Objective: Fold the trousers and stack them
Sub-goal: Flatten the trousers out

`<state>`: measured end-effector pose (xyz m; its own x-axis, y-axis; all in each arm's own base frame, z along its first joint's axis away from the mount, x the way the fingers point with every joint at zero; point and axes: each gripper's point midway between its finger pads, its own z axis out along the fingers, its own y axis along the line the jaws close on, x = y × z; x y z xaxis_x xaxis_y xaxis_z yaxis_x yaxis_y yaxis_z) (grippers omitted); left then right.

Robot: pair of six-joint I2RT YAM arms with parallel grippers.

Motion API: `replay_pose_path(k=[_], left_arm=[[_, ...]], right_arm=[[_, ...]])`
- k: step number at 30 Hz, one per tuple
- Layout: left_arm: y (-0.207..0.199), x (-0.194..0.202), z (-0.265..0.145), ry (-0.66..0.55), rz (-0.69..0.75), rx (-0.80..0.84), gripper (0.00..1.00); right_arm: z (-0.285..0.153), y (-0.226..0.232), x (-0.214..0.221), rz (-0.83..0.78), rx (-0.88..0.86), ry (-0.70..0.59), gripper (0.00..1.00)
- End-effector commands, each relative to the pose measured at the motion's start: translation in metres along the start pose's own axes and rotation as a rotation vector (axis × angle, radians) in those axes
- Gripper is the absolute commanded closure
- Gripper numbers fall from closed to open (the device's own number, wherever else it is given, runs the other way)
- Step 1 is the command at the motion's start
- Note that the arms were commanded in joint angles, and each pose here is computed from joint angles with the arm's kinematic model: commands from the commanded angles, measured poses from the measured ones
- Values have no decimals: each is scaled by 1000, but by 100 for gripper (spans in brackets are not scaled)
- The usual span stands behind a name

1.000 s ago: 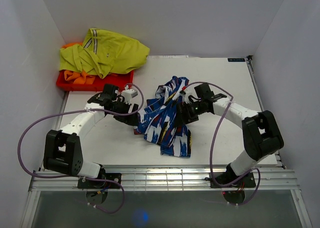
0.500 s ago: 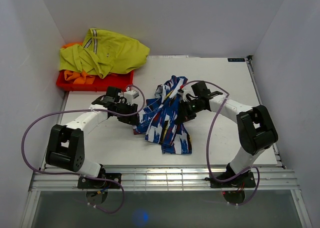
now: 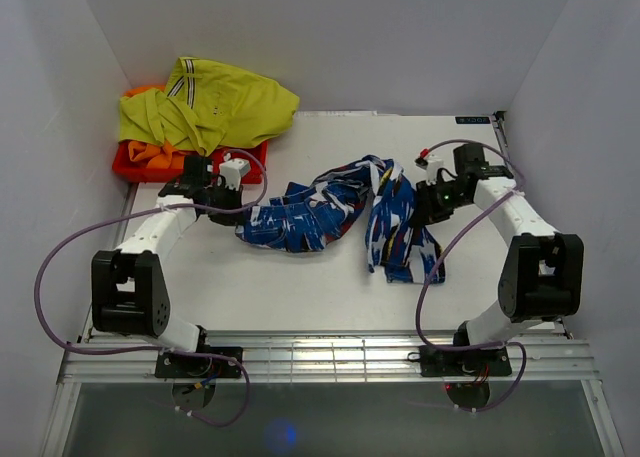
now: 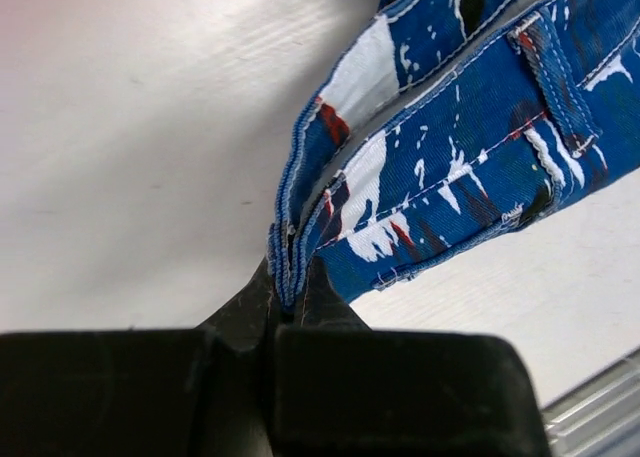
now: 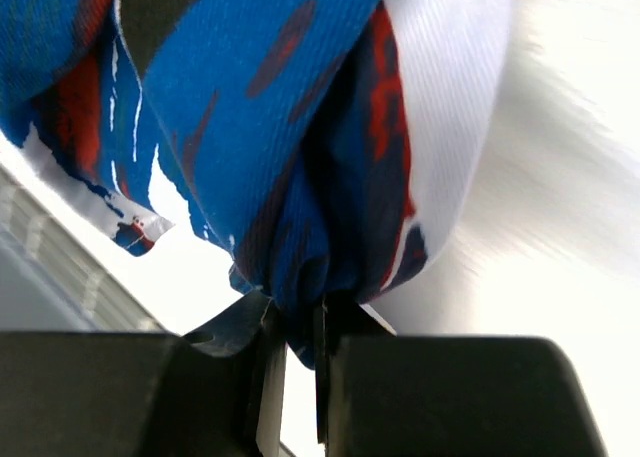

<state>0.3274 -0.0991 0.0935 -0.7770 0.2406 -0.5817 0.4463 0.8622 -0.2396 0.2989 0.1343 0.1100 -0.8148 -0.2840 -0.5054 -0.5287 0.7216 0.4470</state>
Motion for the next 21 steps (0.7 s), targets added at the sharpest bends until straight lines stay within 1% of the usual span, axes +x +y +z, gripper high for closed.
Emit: replay_pose_path(k=[1, 2, 3, 4, 6, 7, 8, 9, 11, 12, 13, 15, 16, 17, 18, 19, 20, 21], left_arm=[[31, -25, -38, -68, 176, -119, 100], [38, -30, -43, -79, 204, -142, 100], [50, -31, -48, -85, 220, -169, 100], [57, -34, -50, -84, 280, -192, 100], [86, -36, -62, -96, 274, -255, 100], [95, -39, -63, -102, 284, -270, 100], [109, -41, -66, -101, 286, -287, 100], [115, -42, -66, -101, 288, -286, 100], [131, -41, -66, -105, 275, -274, 100], [135, -47, -69, -119, 285, -270, 100], [136, -46, -69, -115, 291, -260, 100], [134, -51, -72, -130, 332, -225, 84], [128, -49, -74, -125, 337, -196, 76], [122, -53, -77, -142, 353, -175, 66], [109, -62, -84, -191, 368, -143, 38], [101, -67, -90, -217, 378, -120, 20], [93, -73, -95, -246, 390, -97, 15], [80, -80, -100, -290, 407, -51, 2]], right_arm=[[-39, -32, 9, -142, 93, 63, 92], [-40, -40, 14, -153, 103, 90, 92], [-53, -64, 22, -157, 166, 114, 92], [-54, -74, 29, -159, 181, 142, 92], [-63, -99, 43, -162, 243, 196, 92], [-62, -111, 51, -178, 248, 235, 92], [-65, -122, 56, -162, 265, 250, 92], [-70, -133, 57, -156, 293, 266, 92], [-68, -147, 66, -117, 284, 309, 92], [-71, -152, 68, -97, 282, 316, 90], [-71, -154, 69, -73, 262, 339, 80], [-74, -153, 66, -56, 245, 339, 71], [-78, -152, 61, -59, 248, 327, 56], [-80, -150, 58, -64, 250, 319, 47], [-82, -147, 54, -72, 248, 301, 38], [-88, -144, 48, -82, 260, 283, 27], [-93, -142, 43, -90, 264, 272, 20], [-96, -138, 38, -97, 261, 257, 19]])
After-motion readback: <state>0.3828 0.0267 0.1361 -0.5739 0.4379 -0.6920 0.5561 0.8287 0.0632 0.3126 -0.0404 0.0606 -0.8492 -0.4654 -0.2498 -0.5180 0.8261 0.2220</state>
